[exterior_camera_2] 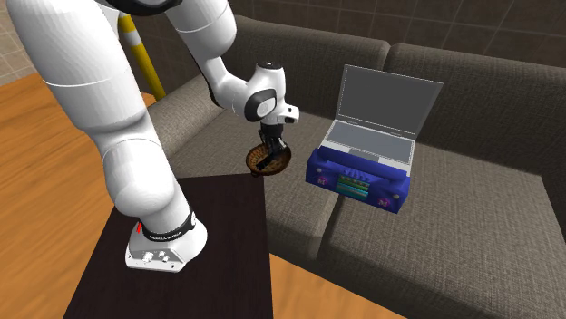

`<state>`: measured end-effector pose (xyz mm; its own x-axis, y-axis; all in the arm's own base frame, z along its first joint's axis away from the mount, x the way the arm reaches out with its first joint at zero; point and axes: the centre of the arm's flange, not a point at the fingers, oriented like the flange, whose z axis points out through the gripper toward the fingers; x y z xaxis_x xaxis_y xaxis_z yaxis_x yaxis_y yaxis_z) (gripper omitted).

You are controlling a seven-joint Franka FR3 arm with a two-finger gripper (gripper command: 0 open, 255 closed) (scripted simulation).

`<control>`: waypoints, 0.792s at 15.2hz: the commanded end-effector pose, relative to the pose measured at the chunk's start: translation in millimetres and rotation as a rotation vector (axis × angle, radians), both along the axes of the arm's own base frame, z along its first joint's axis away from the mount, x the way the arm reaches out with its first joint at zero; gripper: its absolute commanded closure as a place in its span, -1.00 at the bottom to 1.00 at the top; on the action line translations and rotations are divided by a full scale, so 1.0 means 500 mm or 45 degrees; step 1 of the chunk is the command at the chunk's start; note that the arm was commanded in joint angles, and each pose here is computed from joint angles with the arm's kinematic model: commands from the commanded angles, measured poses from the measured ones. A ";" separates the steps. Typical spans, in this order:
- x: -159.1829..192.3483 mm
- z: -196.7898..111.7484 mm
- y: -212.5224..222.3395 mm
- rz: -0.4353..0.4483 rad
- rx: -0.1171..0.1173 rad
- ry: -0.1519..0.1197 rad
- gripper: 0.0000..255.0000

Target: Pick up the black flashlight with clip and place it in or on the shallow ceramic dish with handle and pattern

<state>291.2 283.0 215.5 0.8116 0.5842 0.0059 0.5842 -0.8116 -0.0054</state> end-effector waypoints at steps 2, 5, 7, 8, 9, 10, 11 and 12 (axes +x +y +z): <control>0.000 -0.003 -0.001 0.000 -0.002 0.002 1.00; 0.000 -0.003 -0.001 0.000 -0.002 0.002 1.00; -0.001 -0.004 -0.001 0.000 -0.002 0.002 -1.00; -0.001 -0.004 -0.001 0.000 -0.002 0.002 -1.00; -0.001 -0.004 -0.001 0.000 -0.002 0.002 -1.00; -0.001 -0.004 -0.001 0.000 -0.002 0.002 -1.00; 0.000 -0.003 -0.001 0.000 -0.002 0.002 -1.00; 0.000 0.023 -0.001 0.000 -0.002 0.002 -1.00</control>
